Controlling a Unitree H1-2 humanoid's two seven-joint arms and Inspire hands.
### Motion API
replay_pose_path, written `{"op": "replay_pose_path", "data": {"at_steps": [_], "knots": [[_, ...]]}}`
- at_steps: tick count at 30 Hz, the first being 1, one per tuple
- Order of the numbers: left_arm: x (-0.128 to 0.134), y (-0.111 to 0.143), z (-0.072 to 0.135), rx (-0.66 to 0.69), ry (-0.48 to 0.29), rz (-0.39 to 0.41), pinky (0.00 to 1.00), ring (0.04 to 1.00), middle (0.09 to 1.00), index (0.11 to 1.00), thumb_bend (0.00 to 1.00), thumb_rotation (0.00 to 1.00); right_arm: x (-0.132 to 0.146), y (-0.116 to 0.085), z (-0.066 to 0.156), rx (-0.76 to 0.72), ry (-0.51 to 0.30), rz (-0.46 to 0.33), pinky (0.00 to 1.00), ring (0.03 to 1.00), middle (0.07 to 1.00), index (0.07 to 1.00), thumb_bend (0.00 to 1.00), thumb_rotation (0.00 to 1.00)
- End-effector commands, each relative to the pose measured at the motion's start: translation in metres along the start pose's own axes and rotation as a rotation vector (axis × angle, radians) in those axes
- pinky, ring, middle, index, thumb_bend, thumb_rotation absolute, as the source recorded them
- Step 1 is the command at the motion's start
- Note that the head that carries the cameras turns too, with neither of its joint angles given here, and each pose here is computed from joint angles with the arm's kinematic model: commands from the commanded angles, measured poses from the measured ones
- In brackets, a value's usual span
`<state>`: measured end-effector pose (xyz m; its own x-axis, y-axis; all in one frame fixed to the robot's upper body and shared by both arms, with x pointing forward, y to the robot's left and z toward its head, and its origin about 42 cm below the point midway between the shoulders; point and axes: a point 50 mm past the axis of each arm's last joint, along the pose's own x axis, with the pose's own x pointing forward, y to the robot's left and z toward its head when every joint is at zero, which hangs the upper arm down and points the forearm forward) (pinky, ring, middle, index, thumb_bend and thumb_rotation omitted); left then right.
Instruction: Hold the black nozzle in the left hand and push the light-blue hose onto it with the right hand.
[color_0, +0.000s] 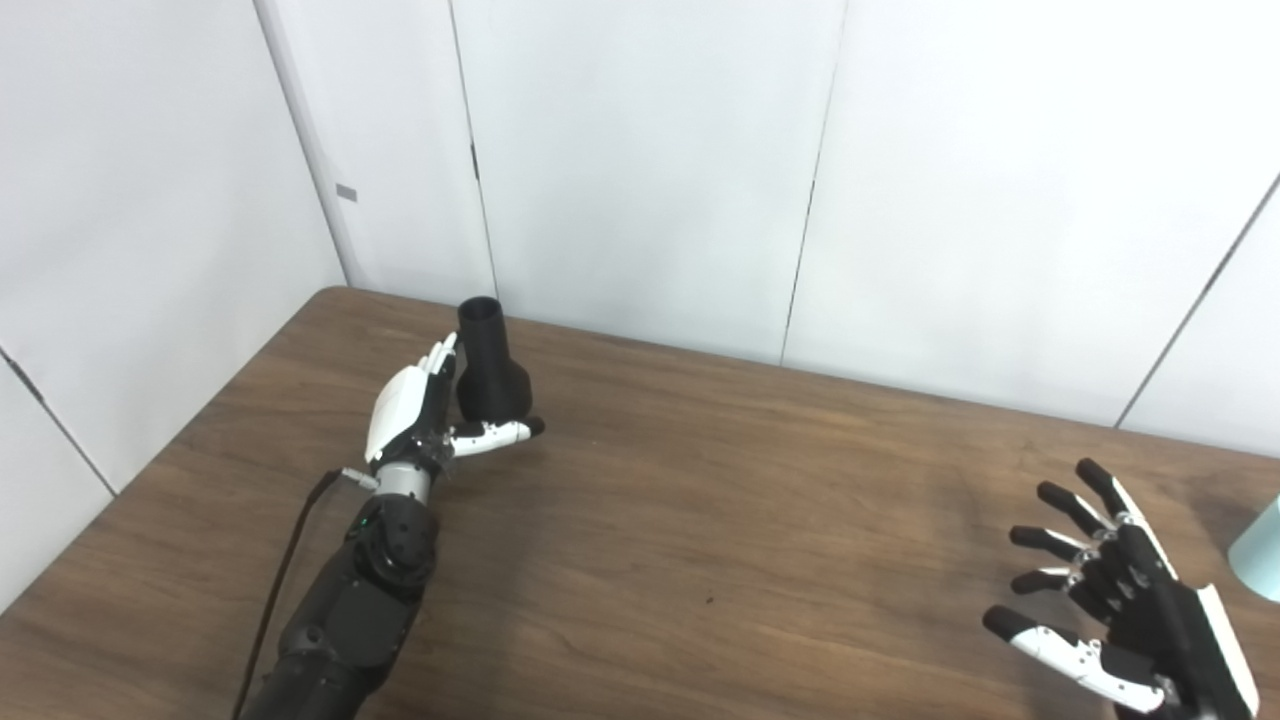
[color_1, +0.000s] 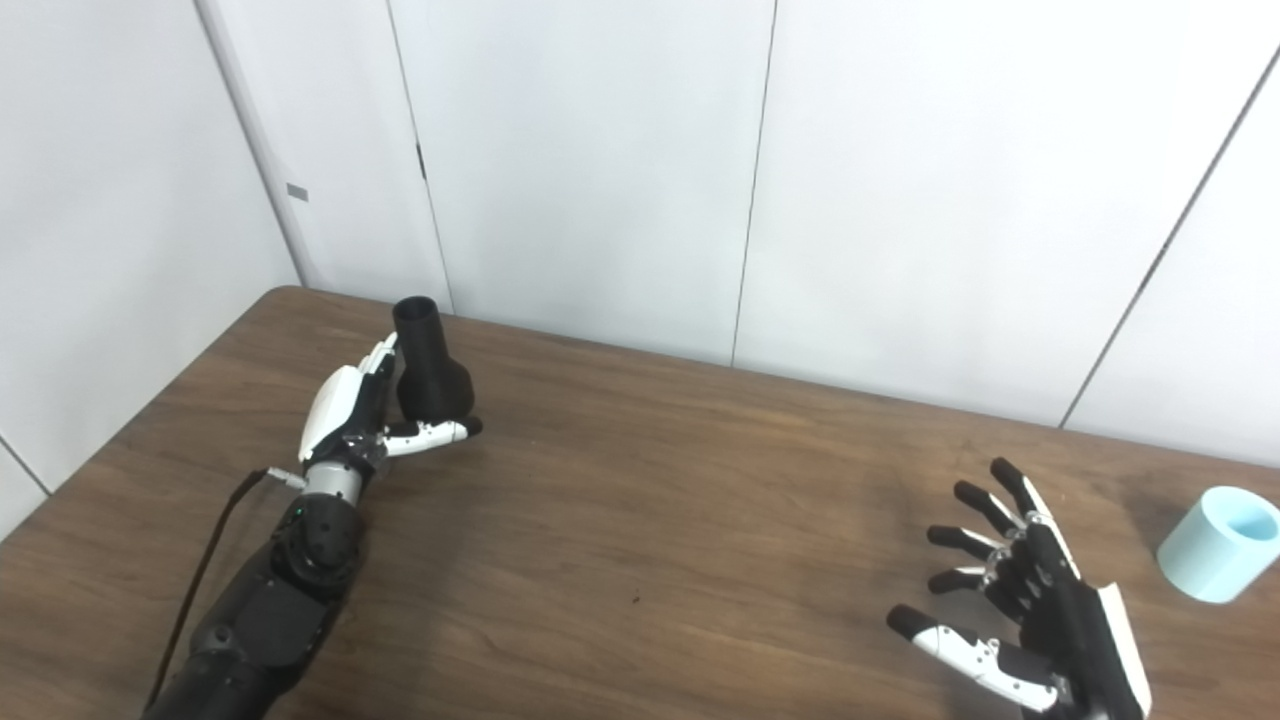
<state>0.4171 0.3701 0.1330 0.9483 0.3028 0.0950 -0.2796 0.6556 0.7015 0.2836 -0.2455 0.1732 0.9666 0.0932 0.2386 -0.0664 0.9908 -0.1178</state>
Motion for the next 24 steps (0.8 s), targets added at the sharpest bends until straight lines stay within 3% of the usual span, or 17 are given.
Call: {"op": "replay_pose_path", "data": {"at_steps": [1, 8, 11, 12, 14, 16, 17, 18, 19, 20, 24], "knots": [[0.011, 0.005, 0.011, 0.003, -0.033, 0.020, 1.00, 1.000, 1.000, 0.971, 0.99, 0.39, 0.005, 0.001, 0.016, 0.003, -0.078, -0.009, 0.49, 0.702, 0.854, 0.935, 0.62, 0.00], [0.015, 0.002, 0.013, -0.036, -0.038, -0.011, 1.00, 1.000, 1.000, 0.974, 0.99, 0.38, 0.003, 0.002, 0.017, 0.008, -0.080, -0.006, 0.48, 0.696, 0.859, 0.941, 0.60, 0.00], [0.017, 0.003, 0.017, -0.040, -0.032, -0.027, 0.98, 0.970, 0.912, 0.962, 0.96, 0.39, 0.002, 0.001, 0.015, 0.005, -0.075, -0.006, 0.49, 0.702, 0.862, 0.937, 0.61, 0.00], [0.017, 0.003, 0.018, -0.051, -0.031, -0.030, 0.96, 0.909, 0.833, 0.906, 0.96, 0.37, 0.001, 0.000, 0.015, 0.003, -0.076, -0.005, 0.50, 0.698, 0.860, 0.938, 0.61, 0.00], [0.017, 0.002, 0.019, -0.082, -0.026, -0.032, 0.93, 0.855, 0.767, 0.858, 0.95, 0.35, 0.001, -0.001, 0.015, 0.000, -0.078, -0.006, 0.50, 0.693, 0.858, 0.938, 0.62, 0.00], [0.014, 0.000, 0.018, -0.151, -0.015, -0.023, 0.75, 0.708, 0.641, 0.719, 0.90, 0.25, -0.001, -0.002, 0.016, 0.002, -0.079, -0.008, 0.49, 0.693, 0.857, 0.939, 0.60, 0.00], [0.013, -0.001, 0.018, -0.175, -0.016, -0.012, 0.72, 0.683, 0.620, 0.696, 0.89, 0.23, -0.001, -0.002, 0.016, 0.005, -0.078, -0.009, 0.49, 0.693, 0.857, 0.939, 0.60, 0.00], [0.012, -0.003, 0.018, -0.184, -0.025, 0.005, 0.69, 0.648, 0.578, 0.665, 0.86, 0.18, -0.002, -0.003, 0.016, 0.009, -0.075, -0.010, 0.49, 0.695, 0.860, 0.940, 0.60, 0.00], [0.011, -0.005, 0.018, -0.182, -0.034, 0.020, 0.70, 0.623, 0.523, 0.629, 0.68, 0.07, -0.003, -0.003, 0.017, 0.011, -0.069, -0.014, 0.49, 0.696, 0.863, 0.939, 0.59, 0.00], [0.009, -0.006, 0.018, -0.179, -0.043, 0.031, 0.70, 0.607, 0.486, 0.590, 0.60, 0.04, -0.004, -0.004, 0.018, 0.012, -0.065, -0.016, 0.49, 0.695, 0.860, 0.936, 0.60, 0.00], [0.009, -0.013, 0.019, -0.150, -0.052, 0.035, 0.61, 0.545, 0.470, 0.511, 0.53, 0.00, -0.007, -0.006, 0.017, 0.014, -0.059, -0.011, 0.48, 0.683, 0.860, 0.932, 0.59, 0.00]]}}
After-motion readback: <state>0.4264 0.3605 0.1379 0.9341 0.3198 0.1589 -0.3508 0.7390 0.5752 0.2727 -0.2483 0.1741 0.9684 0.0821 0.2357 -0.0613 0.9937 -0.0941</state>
